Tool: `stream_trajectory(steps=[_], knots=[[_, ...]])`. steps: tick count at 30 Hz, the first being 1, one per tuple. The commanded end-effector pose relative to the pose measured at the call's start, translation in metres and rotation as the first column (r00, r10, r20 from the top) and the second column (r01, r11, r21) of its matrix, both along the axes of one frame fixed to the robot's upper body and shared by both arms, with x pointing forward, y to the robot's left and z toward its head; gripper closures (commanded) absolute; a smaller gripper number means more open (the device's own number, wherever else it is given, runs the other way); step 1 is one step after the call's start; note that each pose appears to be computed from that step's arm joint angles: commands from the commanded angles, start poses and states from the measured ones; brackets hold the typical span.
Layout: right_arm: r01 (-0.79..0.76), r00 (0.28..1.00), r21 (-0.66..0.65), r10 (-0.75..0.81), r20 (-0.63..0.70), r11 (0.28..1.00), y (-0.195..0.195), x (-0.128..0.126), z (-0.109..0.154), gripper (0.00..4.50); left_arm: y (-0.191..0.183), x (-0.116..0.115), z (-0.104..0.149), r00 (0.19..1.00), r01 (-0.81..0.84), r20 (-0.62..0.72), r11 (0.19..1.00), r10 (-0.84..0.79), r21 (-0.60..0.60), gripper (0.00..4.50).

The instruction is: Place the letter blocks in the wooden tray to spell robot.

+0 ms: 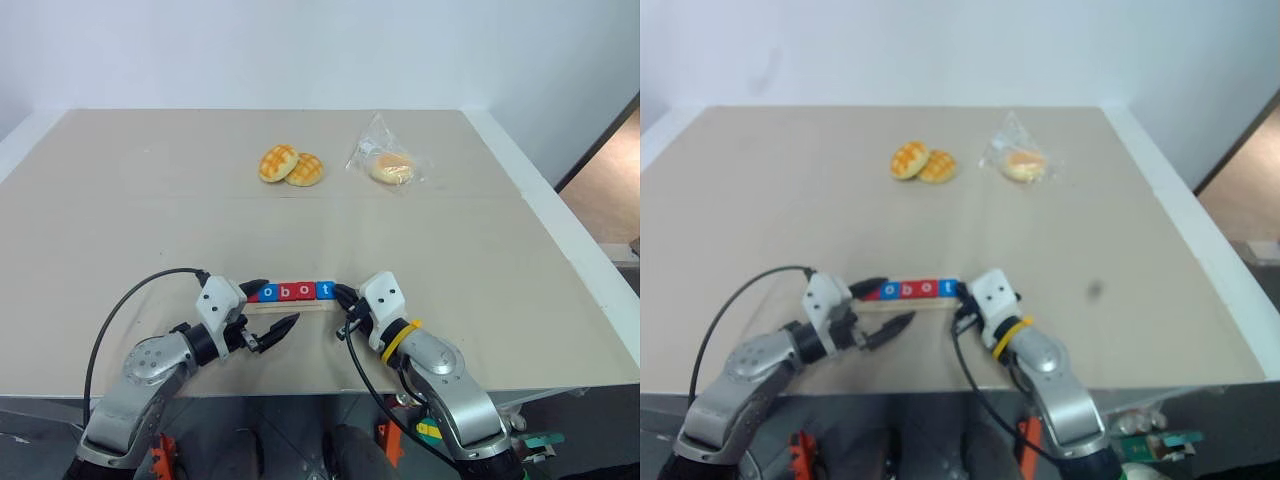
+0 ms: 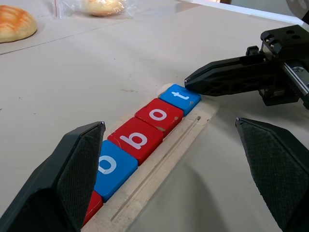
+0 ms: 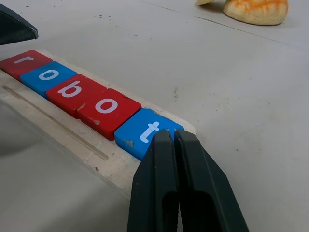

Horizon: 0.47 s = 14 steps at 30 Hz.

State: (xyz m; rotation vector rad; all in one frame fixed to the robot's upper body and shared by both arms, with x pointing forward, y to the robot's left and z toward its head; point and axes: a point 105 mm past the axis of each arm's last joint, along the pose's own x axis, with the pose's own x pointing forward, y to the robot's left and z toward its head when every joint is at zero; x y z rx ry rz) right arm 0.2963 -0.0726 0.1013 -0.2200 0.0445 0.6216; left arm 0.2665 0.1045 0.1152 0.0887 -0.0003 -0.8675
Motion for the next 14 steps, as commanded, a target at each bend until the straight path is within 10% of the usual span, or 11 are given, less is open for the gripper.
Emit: stream_trajectory(steps=[1, 14], knots=[[0.014, 0.998, 0.043, -0.017, 0.068, 0.999, -0.005, 0.005, 0.022, 4.41, 0.001, 0.001, 0.013, 0.999, -0.014, 0.046, 1.0, 0.015, -0.028, 0.0], [-0.011, 0.999, 0.032, 0.009, 0.039, 0.999, -0.093, 0.022, 0.031, 0.12, 0.095, 0.036, 0.02, 0.945, -0.326, 0.063, 0.942, 0.321, 0.082, 0.0]])
